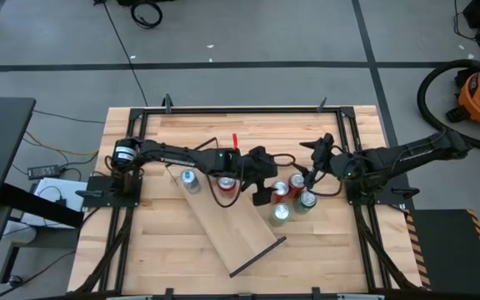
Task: Place canned beverage on shelf
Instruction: Put the left orange soda can on the shelf
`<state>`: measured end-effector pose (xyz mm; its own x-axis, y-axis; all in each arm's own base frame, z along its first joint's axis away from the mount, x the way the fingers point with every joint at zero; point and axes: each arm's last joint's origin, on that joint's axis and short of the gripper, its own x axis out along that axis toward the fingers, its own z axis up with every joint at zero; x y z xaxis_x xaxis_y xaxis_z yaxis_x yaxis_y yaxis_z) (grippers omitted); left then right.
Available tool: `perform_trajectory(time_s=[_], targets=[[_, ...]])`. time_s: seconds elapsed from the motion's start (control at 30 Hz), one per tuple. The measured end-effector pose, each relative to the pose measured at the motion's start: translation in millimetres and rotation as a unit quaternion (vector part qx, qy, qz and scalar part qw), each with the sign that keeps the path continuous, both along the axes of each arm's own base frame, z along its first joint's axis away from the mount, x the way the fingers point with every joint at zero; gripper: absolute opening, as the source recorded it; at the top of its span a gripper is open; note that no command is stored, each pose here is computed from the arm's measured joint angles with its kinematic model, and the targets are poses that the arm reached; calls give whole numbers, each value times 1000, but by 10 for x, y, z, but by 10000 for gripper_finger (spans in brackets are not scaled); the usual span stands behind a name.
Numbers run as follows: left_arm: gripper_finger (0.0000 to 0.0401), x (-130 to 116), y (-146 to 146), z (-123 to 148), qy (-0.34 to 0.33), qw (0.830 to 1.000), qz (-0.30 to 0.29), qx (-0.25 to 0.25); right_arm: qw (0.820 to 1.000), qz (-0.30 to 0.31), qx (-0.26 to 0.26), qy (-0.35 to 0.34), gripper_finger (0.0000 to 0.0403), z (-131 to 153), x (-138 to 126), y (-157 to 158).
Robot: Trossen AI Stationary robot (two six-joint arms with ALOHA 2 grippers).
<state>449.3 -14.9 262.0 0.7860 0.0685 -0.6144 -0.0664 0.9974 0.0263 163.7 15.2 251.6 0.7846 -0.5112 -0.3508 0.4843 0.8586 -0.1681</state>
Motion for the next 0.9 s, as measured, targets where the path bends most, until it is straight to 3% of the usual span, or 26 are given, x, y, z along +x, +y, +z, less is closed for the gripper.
perform_trajectory(time_s=[0.23, 0.6, 0.9], targets=[[346, 60, -136, -73, -13, 999, 19, -29, 1000, 2, -12, -11, 362, 61, -47, -36], [346, 173, -238, -160, -51, 998, 25, 22, 1000, 8, -14, -16, 362, 73, -32, -35], [346, 243, -255, -339, -41, 999, 22, 26, 1000, 15, -13, -17, 362, 73, -42, 2]])
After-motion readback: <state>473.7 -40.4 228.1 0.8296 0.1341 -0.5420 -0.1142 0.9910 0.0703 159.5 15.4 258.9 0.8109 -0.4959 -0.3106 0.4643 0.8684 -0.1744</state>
